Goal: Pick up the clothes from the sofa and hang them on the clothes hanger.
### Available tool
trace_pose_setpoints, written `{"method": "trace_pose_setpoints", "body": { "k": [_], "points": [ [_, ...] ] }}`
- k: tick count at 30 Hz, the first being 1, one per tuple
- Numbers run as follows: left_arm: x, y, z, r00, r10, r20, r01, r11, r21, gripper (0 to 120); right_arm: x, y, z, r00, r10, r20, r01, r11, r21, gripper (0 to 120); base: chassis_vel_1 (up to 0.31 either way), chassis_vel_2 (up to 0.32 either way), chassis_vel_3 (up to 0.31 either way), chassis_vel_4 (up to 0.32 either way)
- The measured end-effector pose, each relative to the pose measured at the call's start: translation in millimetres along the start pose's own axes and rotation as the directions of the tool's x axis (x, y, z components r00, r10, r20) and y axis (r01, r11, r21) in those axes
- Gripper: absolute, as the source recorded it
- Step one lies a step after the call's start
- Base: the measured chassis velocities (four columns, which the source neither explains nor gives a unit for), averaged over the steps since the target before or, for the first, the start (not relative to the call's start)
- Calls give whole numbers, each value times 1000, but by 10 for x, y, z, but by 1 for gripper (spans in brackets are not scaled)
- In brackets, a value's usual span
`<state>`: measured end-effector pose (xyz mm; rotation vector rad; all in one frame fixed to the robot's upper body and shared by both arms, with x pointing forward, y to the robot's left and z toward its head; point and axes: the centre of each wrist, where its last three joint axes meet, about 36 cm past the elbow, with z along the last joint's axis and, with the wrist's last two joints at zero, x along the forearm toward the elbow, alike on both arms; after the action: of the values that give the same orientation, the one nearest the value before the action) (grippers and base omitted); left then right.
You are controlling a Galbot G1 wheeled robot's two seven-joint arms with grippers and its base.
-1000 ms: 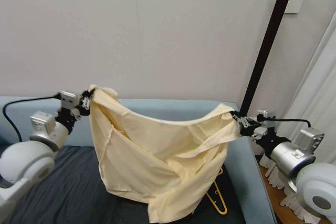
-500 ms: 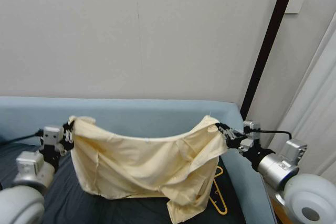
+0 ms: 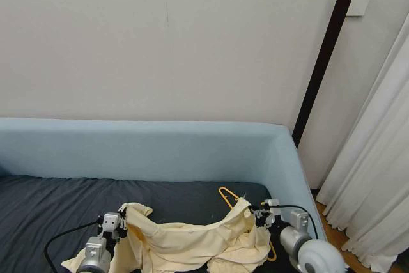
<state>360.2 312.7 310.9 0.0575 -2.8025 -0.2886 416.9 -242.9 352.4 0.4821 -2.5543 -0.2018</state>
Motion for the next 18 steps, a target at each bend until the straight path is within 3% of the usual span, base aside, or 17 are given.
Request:
{"method": "trace_pose_setpoints", "body": {
  "k": [4,6,11,16,18],
  "points": [
    [-199,17,239,1000,-12,-13,12,1000,-20,0,-116,33,158,1000,9,-22,-8,1000,2,0,0,0,0,0],
    [-202,16,242,1000,-12,-13,12,1000,-20,0,-117,31,161,1000,9,-23,-9,1000,2,0,0,0,0,0],
    [-197,-123,383,998,60,-27,-61,998,-28,0,-101,-59,231,998,34,-48,-33,999,28,0,0,0,0,0],
    [-97,-117,439,994,104,-40,-106,993,-52,5,-93,-71,250,998,44,-55,-41,998,50,12,0,0,0,0],
    [-5,-18,413,992,120,-50,-123,989,-78,15,-53,-69,242,998,47,-49,-44,996,76,22,0,0,0,0]
  ]
}}
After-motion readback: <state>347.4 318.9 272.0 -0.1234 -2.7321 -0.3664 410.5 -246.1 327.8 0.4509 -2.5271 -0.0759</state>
